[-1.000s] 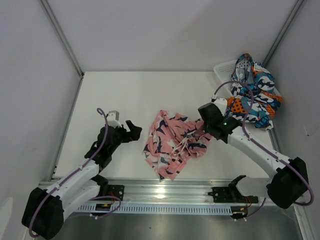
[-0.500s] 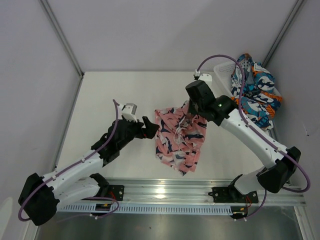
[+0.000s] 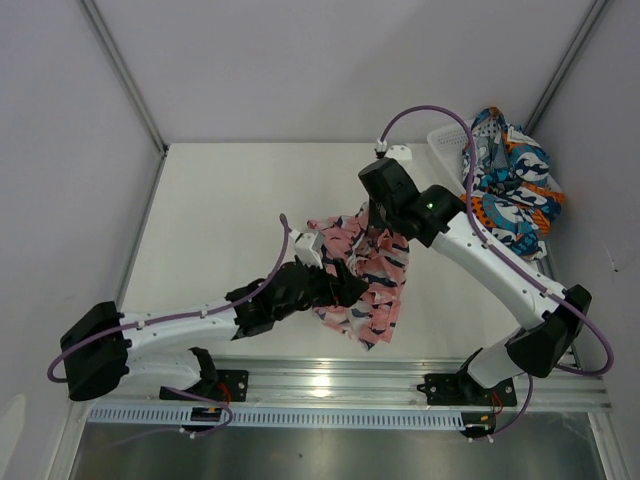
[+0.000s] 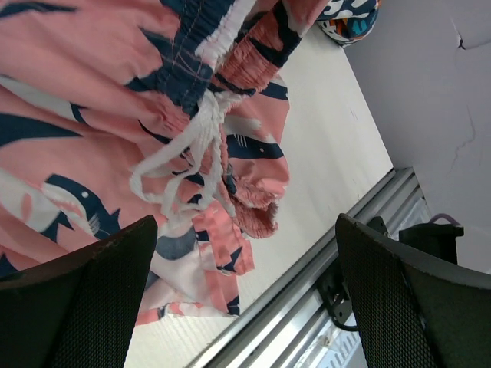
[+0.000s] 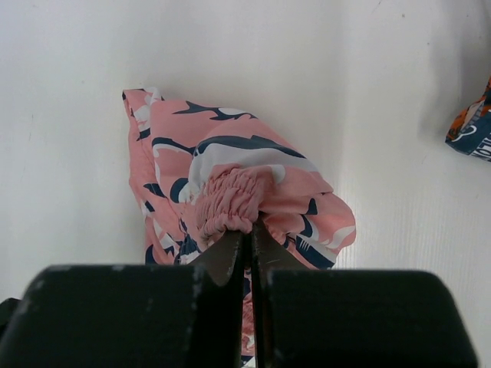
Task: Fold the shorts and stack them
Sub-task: Flatten the shorts out
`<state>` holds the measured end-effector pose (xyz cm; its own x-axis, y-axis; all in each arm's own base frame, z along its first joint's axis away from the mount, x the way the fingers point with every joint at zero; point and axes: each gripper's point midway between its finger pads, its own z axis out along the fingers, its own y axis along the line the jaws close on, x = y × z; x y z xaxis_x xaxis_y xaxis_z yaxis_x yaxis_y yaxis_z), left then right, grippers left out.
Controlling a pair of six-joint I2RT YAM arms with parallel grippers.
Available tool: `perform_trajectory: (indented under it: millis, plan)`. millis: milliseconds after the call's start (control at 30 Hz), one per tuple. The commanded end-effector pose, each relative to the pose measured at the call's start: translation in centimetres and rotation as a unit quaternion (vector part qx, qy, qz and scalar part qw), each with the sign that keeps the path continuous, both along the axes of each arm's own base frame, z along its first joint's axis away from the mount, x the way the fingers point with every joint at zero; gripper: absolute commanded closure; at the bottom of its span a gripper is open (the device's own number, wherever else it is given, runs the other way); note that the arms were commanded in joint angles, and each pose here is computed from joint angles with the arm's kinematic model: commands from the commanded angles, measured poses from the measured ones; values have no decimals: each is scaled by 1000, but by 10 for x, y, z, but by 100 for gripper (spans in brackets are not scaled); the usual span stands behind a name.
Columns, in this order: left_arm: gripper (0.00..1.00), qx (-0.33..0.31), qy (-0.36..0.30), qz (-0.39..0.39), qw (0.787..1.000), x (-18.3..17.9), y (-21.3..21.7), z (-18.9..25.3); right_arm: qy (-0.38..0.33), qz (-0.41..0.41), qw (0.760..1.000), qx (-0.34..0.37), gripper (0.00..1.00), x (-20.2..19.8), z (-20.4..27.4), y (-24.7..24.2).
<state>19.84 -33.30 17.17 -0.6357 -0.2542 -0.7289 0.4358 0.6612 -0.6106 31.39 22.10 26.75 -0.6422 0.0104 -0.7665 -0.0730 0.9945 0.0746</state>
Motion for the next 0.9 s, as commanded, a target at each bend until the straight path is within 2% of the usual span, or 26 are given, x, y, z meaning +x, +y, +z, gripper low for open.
perform_trajectory:
  millis: [0, 133, 400, 600, 800, 867]
  plan:
    - [1, -65, 30, 57, 996, 6, -9, 19, -25, -3, 1000, 7, 100, 5, 19, 3]
    - [1, -57, 37, 62, 996, 4, -12, 6, -24, -2, 1000, 7, 100, 5, 17, 4]
    - [1, -51, 63, 36, 996, -1, -46, -9, -27, 0, 1000, 11, 100, 6, 16, 8]
    - [1, -55, 95, 72, 991, 5, -48, -33, -27, 0, 1000, 9, 100, 5, 12, 10]
    - [13, -39, 83, 80, 993, 13, -55, -37, -28, -2, 1000, 11, 100, 3, 11, 8]
    - [28, -38, 68, 80, 994, 18, -57, -32, -30, -3, 999, 13, 100, 2, 12, 7]
